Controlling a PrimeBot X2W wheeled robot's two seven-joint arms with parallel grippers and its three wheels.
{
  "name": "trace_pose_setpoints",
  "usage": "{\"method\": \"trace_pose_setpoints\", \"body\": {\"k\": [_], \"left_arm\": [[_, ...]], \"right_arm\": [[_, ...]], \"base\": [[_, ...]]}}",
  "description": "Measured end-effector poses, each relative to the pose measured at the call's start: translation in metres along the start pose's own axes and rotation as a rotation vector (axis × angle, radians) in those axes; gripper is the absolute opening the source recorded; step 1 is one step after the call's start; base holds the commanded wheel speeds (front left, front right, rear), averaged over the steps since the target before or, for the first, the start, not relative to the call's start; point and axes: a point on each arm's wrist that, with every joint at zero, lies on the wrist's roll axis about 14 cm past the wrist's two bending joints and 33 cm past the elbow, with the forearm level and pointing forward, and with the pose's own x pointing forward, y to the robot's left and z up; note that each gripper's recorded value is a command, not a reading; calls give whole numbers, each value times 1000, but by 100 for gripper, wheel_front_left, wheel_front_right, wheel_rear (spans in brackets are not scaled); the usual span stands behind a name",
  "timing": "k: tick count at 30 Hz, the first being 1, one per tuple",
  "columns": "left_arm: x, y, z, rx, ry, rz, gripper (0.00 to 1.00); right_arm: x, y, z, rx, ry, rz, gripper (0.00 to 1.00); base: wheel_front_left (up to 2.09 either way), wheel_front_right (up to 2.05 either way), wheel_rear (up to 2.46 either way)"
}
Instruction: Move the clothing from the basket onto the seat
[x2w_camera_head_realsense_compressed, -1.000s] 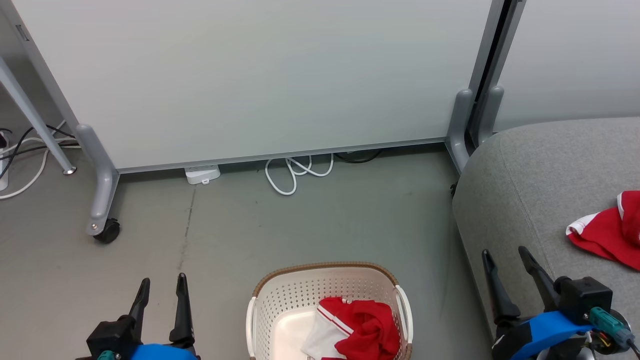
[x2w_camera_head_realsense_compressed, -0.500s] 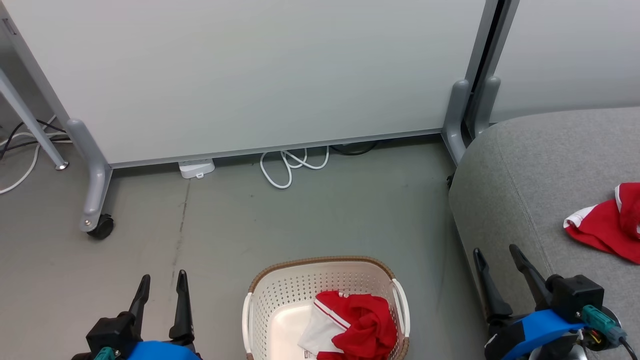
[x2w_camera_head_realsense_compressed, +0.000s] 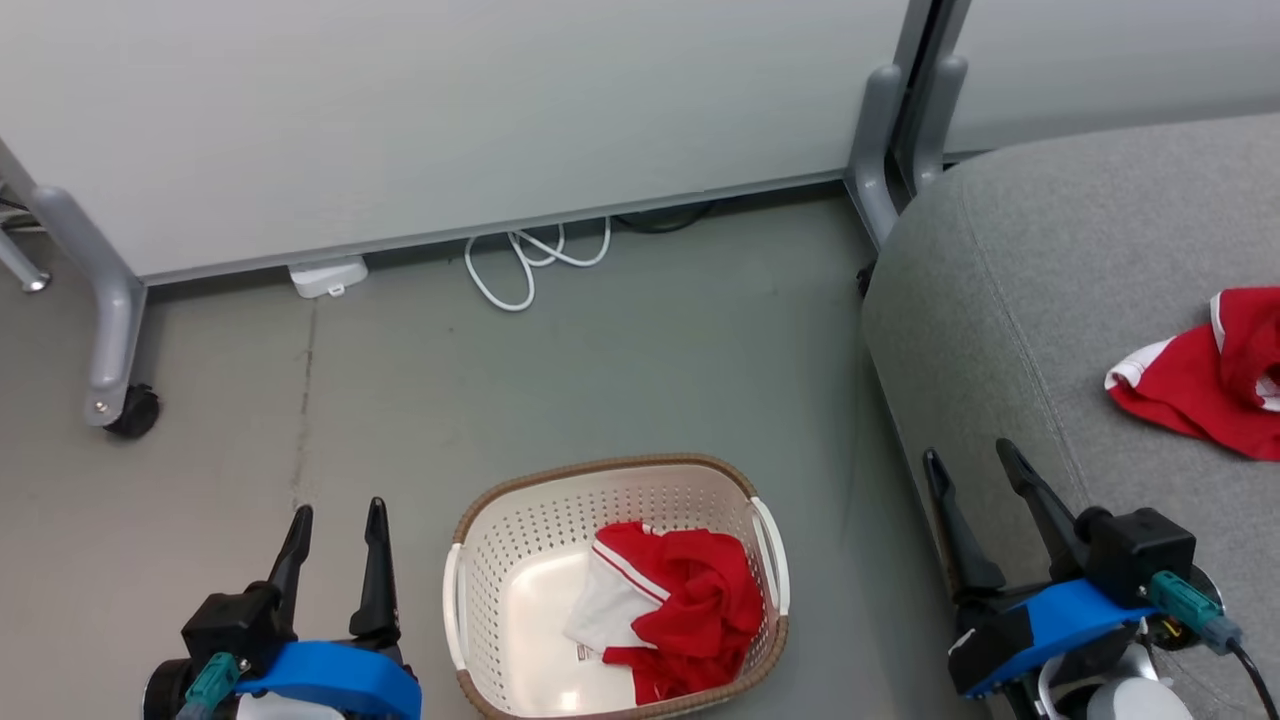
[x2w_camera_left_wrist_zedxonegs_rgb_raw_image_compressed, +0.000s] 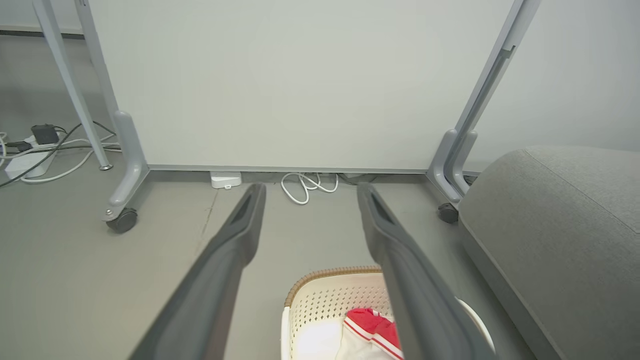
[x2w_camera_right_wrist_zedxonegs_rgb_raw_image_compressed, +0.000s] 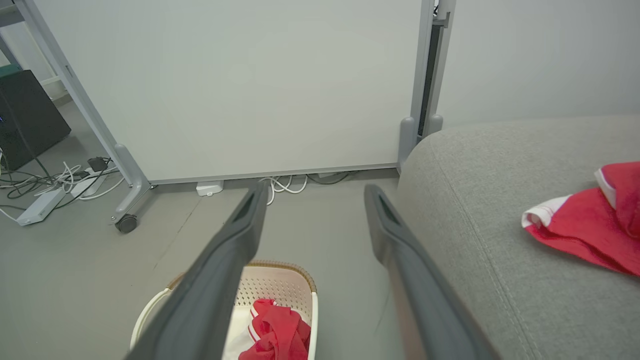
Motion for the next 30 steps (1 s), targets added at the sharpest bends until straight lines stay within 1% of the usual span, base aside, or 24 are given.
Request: {"method": "trace_pose_setpoints", "body": {"k": [8,16,20,25,30], "left_arm": [[42,-20,-32,6,107,-86,100],[81,-53,-81,28,238,-219,100],[92,-69,-112,40,321,-286,100],[94,-85,-160,52,453,-367,100],[101,-96,-199,73,554,-433,100]], "right_arm": [[16,-9,-10,0,21,-17,100],[23,-33,-28,-2,54,-77,100],[24,-44,-37,1,69,-106,100],[24,-55,-47,12,83,-138,100],[25,-66,-64,17,114,-166,100]], "base": [[0,0,0],[0,0,0],[0,0,0],[0,0,0],[0,0,0]]}}
